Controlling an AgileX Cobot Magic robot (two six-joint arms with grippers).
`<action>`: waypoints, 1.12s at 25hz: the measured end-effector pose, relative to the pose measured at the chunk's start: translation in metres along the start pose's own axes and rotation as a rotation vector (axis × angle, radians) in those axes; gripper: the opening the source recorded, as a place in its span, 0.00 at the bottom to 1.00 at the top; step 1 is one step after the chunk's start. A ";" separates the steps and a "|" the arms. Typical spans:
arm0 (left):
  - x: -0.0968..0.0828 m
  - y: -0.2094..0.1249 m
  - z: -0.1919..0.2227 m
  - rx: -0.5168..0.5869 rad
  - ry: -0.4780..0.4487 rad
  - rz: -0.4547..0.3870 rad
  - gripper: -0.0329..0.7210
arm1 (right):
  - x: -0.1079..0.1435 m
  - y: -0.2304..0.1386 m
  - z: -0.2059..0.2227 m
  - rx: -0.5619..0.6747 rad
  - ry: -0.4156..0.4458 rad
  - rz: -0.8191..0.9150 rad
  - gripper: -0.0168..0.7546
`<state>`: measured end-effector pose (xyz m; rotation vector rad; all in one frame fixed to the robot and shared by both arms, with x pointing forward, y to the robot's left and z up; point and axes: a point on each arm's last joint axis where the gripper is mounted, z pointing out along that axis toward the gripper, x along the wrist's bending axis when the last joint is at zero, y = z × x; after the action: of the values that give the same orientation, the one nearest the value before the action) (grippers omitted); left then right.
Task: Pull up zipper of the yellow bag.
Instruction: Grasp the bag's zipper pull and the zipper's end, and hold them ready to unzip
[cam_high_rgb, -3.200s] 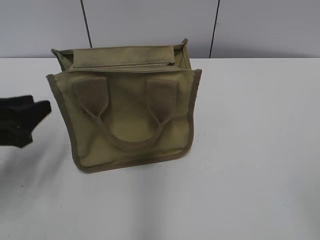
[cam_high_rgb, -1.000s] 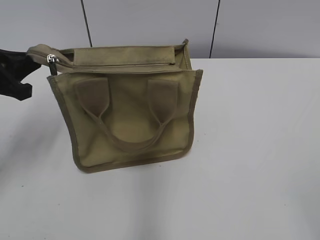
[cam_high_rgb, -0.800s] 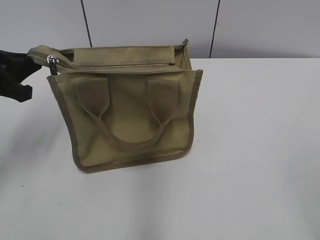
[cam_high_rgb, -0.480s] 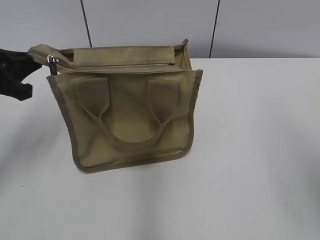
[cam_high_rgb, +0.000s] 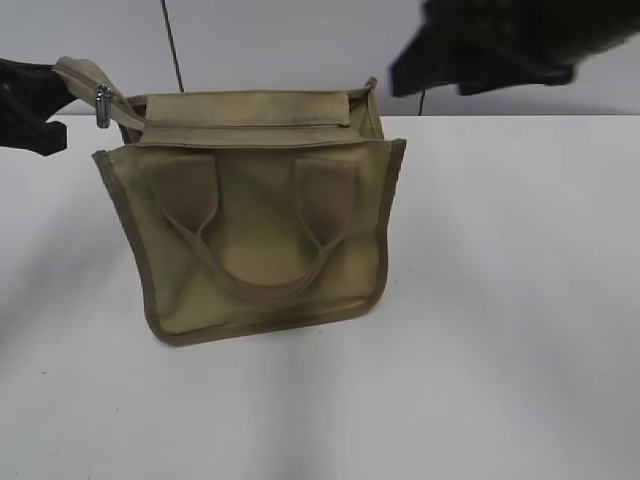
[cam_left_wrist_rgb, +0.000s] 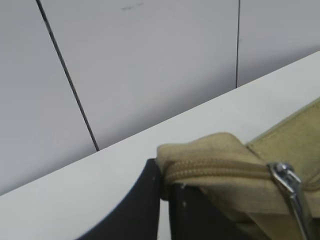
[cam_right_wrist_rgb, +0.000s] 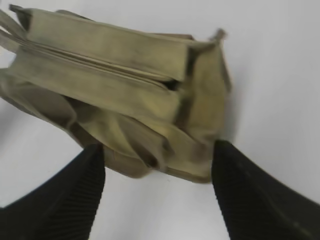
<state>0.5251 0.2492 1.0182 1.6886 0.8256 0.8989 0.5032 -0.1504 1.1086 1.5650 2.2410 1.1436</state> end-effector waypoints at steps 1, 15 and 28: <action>0.000 0.000 0.000 0.003 -0.001 0.000 0.04 | 0.010 0.007 0.015 0.009 0.019 0.005 0.68; -0.002 -0.001 0.000 0.014 -0.024 0.036 0.04 | 0.143 0.050 0.152 0.115 0.232 -0.004 0.51; -0.002 -0.001 0.000 0.012 -0.026 0.028 0.04 | 0.151 0.042 0.191 0.122 0.227 0.110 0.37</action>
<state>0.5240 0.2474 1.0165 1.7229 0.7933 0.8902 0.5714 0.0791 1.0457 1.7018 2.4354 1.2956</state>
